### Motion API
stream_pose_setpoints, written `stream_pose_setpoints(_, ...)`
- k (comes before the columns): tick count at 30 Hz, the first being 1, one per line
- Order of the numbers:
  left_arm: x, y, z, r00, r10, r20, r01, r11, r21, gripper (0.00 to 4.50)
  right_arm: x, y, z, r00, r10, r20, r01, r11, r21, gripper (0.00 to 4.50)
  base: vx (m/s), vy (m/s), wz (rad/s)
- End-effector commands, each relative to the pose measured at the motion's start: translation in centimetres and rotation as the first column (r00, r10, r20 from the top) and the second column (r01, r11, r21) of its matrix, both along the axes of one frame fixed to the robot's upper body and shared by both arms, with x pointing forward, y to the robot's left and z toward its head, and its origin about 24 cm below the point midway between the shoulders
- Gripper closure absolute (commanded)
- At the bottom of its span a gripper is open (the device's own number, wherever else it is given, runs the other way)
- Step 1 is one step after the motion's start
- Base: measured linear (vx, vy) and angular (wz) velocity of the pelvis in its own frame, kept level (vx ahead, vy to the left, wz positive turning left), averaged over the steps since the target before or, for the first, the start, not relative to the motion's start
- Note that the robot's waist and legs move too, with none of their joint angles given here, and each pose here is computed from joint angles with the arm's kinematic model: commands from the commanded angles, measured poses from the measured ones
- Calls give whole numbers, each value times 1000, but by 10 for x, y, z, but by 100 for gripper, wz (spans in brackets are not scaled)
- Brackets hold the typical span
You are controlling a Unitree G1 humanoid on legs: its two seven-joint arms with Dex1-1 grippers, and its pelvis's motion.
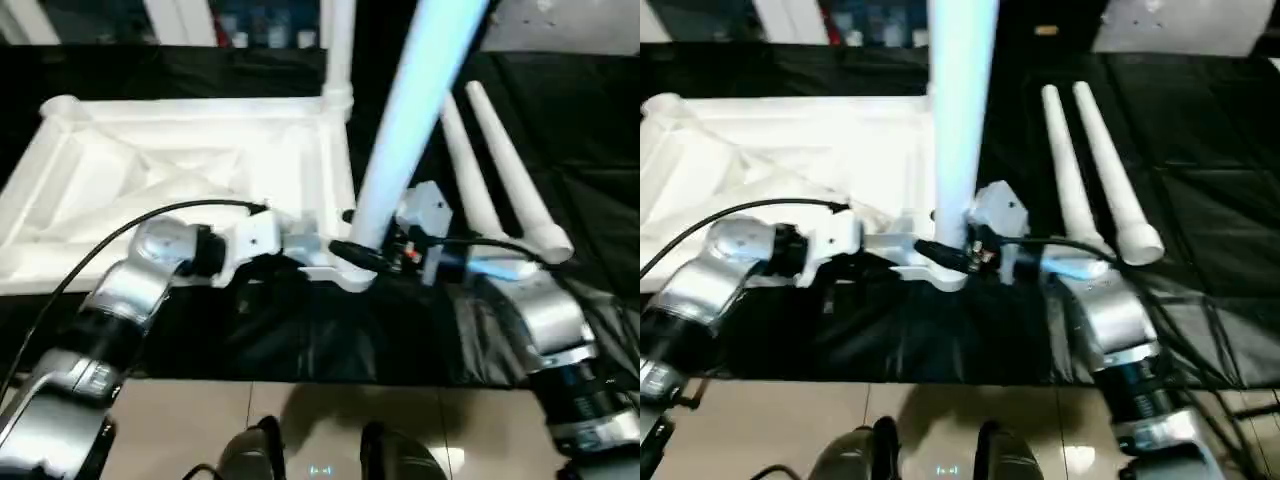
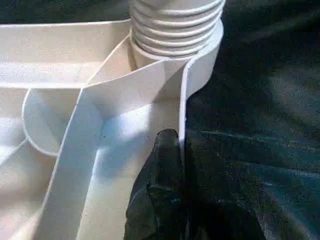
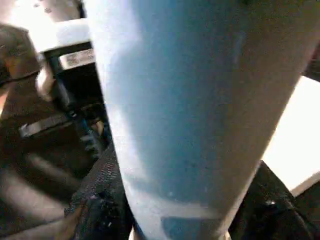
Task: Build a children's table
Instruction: Insert table leg to table base
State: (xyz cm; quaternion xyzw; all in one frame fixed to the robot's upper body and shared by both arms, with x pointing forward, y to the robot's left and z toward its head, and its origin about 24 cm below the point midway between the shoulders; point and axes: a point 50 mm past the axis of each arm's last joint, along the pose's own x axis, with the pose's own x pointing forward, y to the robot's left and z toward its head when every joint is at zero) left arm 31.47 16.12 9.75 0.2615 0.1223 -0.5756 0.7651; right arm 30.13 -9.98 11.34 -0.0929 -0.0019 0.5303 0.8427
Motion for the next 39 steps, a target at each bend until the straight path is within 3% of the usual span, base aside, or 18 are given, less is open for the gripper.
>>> stream_pose_setpoints(1,5,16,20,972,218,88,-210,974,-87,450,-8,-3,-49,976,-44,-212,22,994,-106,261,0,0,0)
stream_pose_setpoints(3,-2,15,18,970,230,81,-223,971,-85,450,-7,-2,-49,977,-50,-207,29,994,-103,261,0,0,0)
stream_pose_setpoints(4,-16,8,15,968,244,65,-238,967,-87,450,-3,-1,-48,977,-72,-202,53,994,-98,261,0,0,0)
stream_pose_setpoints(6,-27,-2,15,968,246,55,-240,966,-95,450,1,1,-47,975,-94,-201,78,993,-88,261,27,0,-1)
stream_pose_setpoints(11,-49,-45,22,981,192,31,-185,972,-145,450,11,8,-43,972,-140,-188,129,989,-71,261,34,-6,0)
stream_pose_setpoints(17,-50,-59,40,976,213,45,-202,965,-168,450,19,10,-38,966,-191,-176,186,981,-48,262,0,0,0)
stream_pose_setpoints(24,-47,-49,28,961,278,8,-275,954,-116,450,13,13,-42,967,-161,-199,156,987,-38,262,0,0,0)
stream_pose_setpoints(34,-38,-38,26,945,328,1,-326,941,-94,450,12,9,-48,959,-165,-230,159,986,-45,262,0,0,0)
stream_pose_setpoints(35,-38,-35,26,944,329,4,-327,941,-82,450,12,8,-48,958,-168,-232,162,986,-43,206,0,0,0)
stream_pose_setpoints(39,-36,-29,24,943,331,21,-330,943,-51,450,13,6,-49,956,-172,-238,167,985,-41,172,0,0,0)
